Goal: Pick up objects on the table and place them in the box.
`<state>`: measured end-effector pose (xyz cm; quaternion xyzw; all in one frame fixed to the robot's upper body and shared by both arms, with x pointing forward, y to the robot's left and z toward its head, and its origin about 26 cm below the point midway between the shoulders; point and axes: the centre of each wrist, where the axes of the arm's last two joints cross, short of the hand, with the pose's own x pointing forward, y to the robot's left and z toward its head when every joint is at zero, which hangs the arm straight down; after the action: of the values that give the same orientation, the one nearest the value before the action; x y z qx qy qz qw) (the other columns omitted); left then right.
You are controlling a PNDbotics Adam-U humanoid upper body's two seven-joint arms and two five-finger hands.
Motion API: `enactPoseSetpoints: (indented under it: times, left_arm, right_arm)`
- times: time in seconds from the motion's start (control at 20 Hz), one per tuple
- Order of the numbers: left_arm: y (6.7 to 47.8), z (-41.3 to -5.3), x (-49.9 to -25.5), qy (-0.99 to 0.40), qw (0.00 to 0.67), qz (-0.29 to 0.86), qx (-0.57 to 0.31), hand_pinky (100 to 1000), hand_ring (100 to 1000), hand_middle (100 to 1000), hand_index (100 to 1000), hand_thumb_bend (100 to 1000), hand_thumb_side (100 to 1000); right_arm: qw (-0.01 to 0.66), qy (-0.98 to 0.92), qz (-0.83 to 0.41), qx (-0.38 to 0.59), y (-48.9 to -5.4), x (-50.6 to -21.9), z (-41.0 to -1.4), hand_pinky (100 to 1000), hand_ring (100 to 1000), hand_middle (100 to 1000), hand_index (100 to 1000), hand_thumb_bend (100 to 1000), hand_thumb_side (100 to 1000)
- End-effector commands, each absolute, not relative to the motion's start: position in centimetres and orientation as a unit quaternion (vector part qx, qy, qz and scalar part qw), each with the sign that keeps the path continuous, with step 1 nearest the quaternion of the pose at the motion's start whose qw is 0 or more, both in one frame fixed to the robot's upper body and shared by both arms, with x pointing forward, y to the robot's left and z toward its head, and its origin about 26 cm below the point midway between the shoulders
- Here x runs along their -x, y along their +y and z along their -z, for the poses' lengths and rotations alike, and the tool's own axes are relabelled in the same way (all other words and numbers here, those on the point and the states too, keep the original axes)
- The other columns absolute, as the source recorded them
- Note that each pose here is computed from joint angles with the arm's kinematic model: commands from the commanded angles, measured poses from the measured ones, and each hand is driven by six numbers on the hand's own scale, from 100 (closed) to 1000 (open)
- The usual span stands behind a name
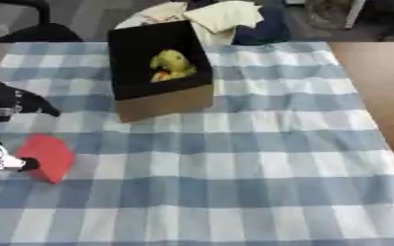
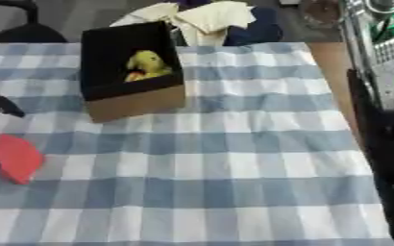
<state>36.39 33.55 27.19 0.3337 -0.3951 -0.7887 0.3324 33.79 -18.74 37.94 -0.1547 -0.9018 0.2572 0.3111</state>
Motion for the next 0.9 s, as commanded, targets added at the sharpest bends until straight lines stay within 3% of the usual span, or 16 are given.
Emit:
enactPoseSetpoints:
  times: [0.05, 0.65, 0.9]
  left_arm:
    - [34.1, -27.8, -36.5, -0.345, 0.311, 0.822, -0.329, 818, 921, 893, 987, 487, 643]
    - [34.3, -27.0, -36.8, -0.317, 0.306, 0.833, -0.335, 831, 930, 905, 994, 539, 665]
    - [34.3, -26.5, -37.0, -0.311, 0.304, 0.837, -0.331, 821, 914, 865, 967, 485, 604]
  right_arm:
    - [0.299, -0.907, -0.254, 0.153, -18.8, -33.2, -38.7, 941, 901, 806, 963, 177, 1000]
    - [0.306, -0.904, -0.261, 0.146, -18.7, -33.3, -38.4, 943, 901, 805, 965, 173, 1000]
    - [0.308, -0.904, -0.26, 0.143, -18.9, -33.3, -38.4, 944, 901, 805, 965, 174, 1000]
